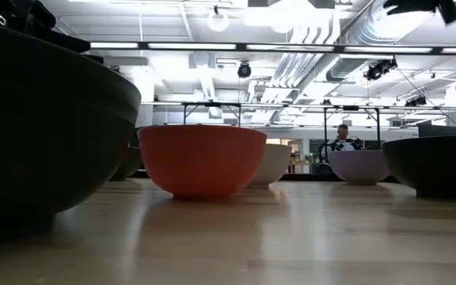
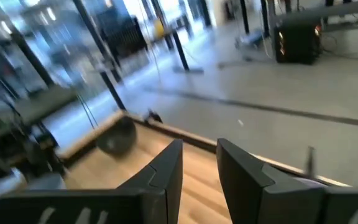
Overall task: Nest bowls inside each other
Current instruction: Stack the purple bowl on the orange bowl
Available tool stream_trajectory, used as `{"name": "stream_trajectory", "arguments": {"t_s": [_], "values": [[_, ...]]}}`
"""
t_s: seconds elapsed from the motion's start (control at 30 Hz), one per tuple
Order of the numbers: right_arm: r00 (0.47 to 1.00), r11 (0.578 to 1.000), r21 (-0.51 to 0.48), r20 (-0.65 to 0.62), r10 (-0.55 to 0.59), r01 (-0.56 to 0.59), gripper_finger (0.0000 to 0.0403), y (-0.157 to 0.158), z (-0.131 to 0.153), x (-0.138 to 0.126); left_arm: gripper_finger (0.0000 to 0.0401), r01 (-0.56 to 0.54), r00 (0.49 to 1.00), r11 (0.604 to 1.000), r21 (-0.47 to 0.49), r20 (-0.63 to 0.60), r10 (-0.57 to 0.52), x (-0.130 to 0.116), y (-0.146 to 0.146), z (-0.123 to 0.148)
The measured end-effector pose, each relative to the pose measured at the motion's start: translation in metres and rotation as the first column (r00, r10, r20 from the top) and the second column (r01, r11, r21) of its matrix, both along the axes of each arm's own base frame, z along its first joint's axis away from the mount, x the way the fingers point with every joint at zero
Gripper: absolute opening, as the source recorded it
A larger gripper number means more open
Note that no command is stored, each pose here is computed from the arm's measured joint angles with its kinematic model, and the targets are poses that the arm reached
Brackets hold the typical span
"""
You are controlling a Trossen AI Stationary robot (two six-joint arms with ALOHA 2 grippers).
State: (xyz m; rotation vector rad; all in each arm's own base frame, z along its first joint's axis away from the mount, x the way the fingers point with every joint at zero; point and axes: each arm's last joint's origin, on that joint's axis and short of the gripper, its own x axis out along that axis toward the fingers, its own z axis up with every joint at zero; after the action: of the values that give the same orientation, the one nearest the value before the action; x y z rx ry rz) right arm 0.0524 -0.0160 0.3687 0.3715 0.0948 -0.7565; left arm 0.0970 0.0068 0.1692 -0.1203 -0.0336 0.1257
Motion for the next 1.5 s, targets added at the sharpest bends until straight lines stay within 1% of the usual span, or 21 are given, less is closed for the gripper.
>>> {"name": "stream_trajectory", "arguments": {"t_s": [0.1,0.2,0.23,0.3,0.33,0.37,0.43,0.47,0.57,0.6,0.67,0.73,0.9,0.93,1.03,1.07,1.13,1.23,1.3,1.4,1.5], "values": [[0.989,0.999,0.025,-0.147,0.030,-0.027,0.0091,0.001,0.031,0.003,0.0172,0.000,1.000,1.000,0.000,0.000,0.000,0.000,0.000,0.000],[0.952,0.999,0.032,-0.304,0.041,-0.033,0.0091,0.002,0.059,0.004,0.0172,0.000,1.000,1.000,-0.003,0.000,0.000,0.000,0.000,0.000],[0.938,0.999,0.041,-0.344,0.030,-0.017,0.0091,0.001,0.067,0.004,0.0172,0.001,1.000,1.000,-0.008,0.001,-0.001,0.000,0.000,0.000],[0.903,0.996,0.066,-0.428,-0.020,0.054,0.0091,0.000,0.078,0.003,0.0172,0.001,1.000,1.000,-0.008,0.001,-0.001,0.000,0.000,0.000],[0.904,0.992,0.079,-0.425,-0.051,0.093,0.0091,-0.002,0.083,0.008,0.0172,0.001,1.000,1.000,-0.008,0.001,-0.001,0.000,0.000,0.000],[0.911,0.991,0.081,-0.408,-0.063,0.105,0.0091,-0.003,0.088,0.011,0.0172,0.000,1.000,1.000,-0.008,0.001,0.000,0.000,0.000,0.000],[0.905,0.990,0.115,-0.424,-0.027,0.083,0.0091,-0.006,0.092,0.016,0.0172,0.000,1.000,1.000,-0.009,0.001,0.000,0.000,0.000,0.000],[0.897,0.987,0.121,-0.440,-0.044,0.108,0.0091,-0.009,0.093,0.022,0.0172,0.000,1.000,1.000,-0.010,0.001,0.000,0.000,0.000,0.000],[0.854,0.964,0.132,-0.501,-0.138,0.232,0.0091,-0.022,0.088,0.031,0.0172,0.003,1.000,1.000,-0.021,0.003,-0.003,0.000,0.000,0.000],[0.839,0.958,0.147,-0.528,-0.133,0.245,0.0091,-0.026,0.085,0.035,0.0172,0.004,1.000,0.999,-0.033,0.004,-0.003,0.000,0.000,0.000],[0.791,0.938,0.162,-0.592,-0.155,0.306,0.0091,-0.039,0.076,0.044,0.0172,0.004,1.000,0.999,-0.054,0.007,-0.004,0.000,0.000,0.000],[0.732,0.905,0.173,-0.655,-0.189,0.388,0.0091,-0.055,0.064,0.053,0.0172,0.005,1.000,0.998,-0.060,0.007,-0.004,0.000,0.000,0.000],[0.617,0.840,0.243,-0.776,-0.131,0.485,0.0091,-0.098,0.032,0.073,0.0172,0.002,1.000,0.998,-0.063,0.008,-0.001,0.000,0.000,0.000],[0.586,0.827,0.249,-0.802,-0.115,0.504,0.0091,-0.107,0.024,0.076,0.0172,0.001,1.000,0.998,-0.064,0.008,-0.001,0.000,0.000,0.000],[0.518,0.799,0.260,-0.852,-0.075,0.543,0.0091,-0.135,0.003,0.085,0.0172,0.001,1.000,0.998,-0.063,0.008,0.000,0.000,0.000,0.000],[0.499,0.802,0.262,-0.865,-0.052,0.537,0.0091,-0.143,-0.002,0.087,0.0172,0.001,1.000,0.998,-0.063,0.008,0.000,0.000,0.000,0.000],[0.452,0.832,0.278,-0.891,0.037,0.480,0.0091,-0.159,-0.012,0.092,0.0172,0.001,1.000,0.998,-0.060,0.007,0.000,0.000,0.000,0.000],[0.381,0.887,0.328,-0.904,0.195,0.325,0.0091,-0.175,-0.025,0.103,0.0172,0.001,1.000,0.998,-0.060,0.007,-0.001,0.000,0.000,0.000],[0.337,0.912,0.346,-0.904,0.262,0.218,0.0091,-0.185,-0.032,0.109,0.0172,0.001,1.000,0.998,-0.060,0.007,-0.001,0.000,0.000,0.000],[0.292,0.935,0.342,-0.907,0.302,0.096,0.0091,-0.199,-0.039,0.116,0.0172,0.001,1.000,0.998,-0.060,0.007,0.000,0.000,0.000,0.000],[0.283,0.946,0.323,-0.909,0.305,0.019,0.0091,-0.212,-0.042,0.117,0.0172,0.001,1.000,0.998,-0.060,0.008,0.000,0.000,0.000,0.000]]}}
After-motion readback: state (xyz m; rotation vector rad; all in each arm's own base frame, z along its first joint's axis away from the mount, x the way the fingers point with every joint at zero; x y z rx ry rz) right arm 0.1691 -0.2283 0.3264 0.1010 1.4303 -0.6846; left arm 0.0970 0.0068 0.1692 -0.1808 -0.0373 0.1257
